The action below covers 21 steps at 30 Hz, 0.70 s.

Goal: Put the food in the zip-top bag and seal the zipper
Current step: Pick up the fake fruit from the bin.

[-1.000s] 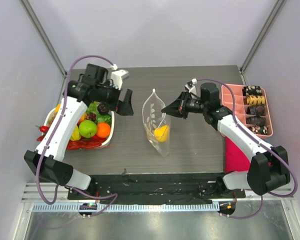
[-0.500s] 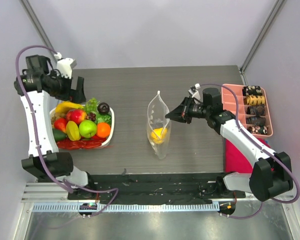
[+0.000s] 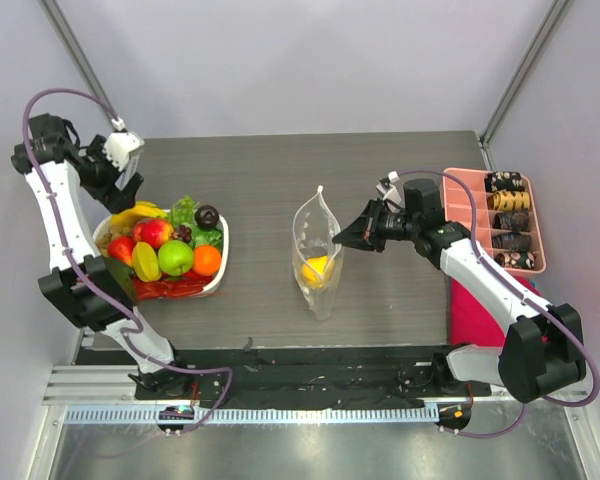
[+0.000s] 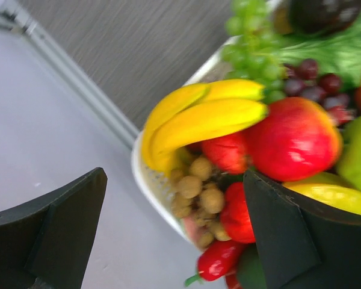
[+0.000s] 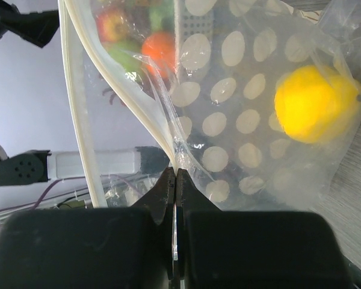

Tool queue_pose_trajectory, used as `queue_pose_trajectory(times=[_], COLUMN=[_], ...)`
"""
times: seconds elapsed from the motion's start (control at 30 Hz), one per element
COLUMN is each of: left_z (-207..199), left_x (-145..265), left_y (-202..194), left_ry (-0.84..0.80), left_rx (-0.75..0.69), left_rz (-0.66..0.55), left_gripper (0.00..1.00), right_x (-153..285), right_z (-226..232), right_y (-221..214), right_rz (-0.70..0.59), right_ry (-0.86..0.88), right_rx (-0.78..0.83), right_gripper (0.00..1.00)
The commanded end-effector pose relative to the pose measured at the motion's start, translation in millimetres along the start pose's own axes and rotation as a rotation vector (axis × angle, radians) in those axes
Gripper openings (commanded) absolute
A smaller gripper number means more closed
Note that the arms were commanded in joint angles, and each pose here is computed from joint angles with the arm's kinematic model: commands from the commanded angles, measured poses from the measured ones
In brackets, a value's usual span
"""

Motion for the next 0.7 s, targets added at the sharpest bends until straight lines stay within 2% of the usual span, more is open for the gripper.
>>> queue_pose_trajectory(times=[0.0, 0.2, 0.3, 0.43, 0.67], left_z=[-97, -117, -131, -164, -182], left_x=[41, 44, 50, 48, 35], left_y=[31, 43, 51, 61, 51], left_ry=[-0.258, -0.236, -0.250, -0.271, -0.193], left_rx=[-0.032, 0.200, 0.271, 0.211, 0.083], left_rz=[-0.122, -0.122, -0.109, -0.033, 0.133], left_gripper=[0.97, 0.97, 0.96, 0.96, 0.97], right_x=[9, 12, 16, 18, 19], right_z=[17, 21, 26, 29, 28], right_y=[1, 0, -1, -2, -1], right_rz=[-0.031, -0.031, -0.037, -0.035, -0.033], right_ry=[0.037, 0.036, 0.025, 0.019, 0.009], right_rx=[0.074, 0.091, 0.125, 0.143, 0.151], right_gripper=[0.01, 0.01, 0.01, 0.01, 0.01])
Point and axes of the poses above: each gripper's point midway between its finger pads, its own x axis back along the fingers, its own z axis along the line the jaws close on, y = z × x, the point moved 5 cm from there along x, back along the fingers, and after that the axes turned 13 degrees about -x, right-handed, at the moved point
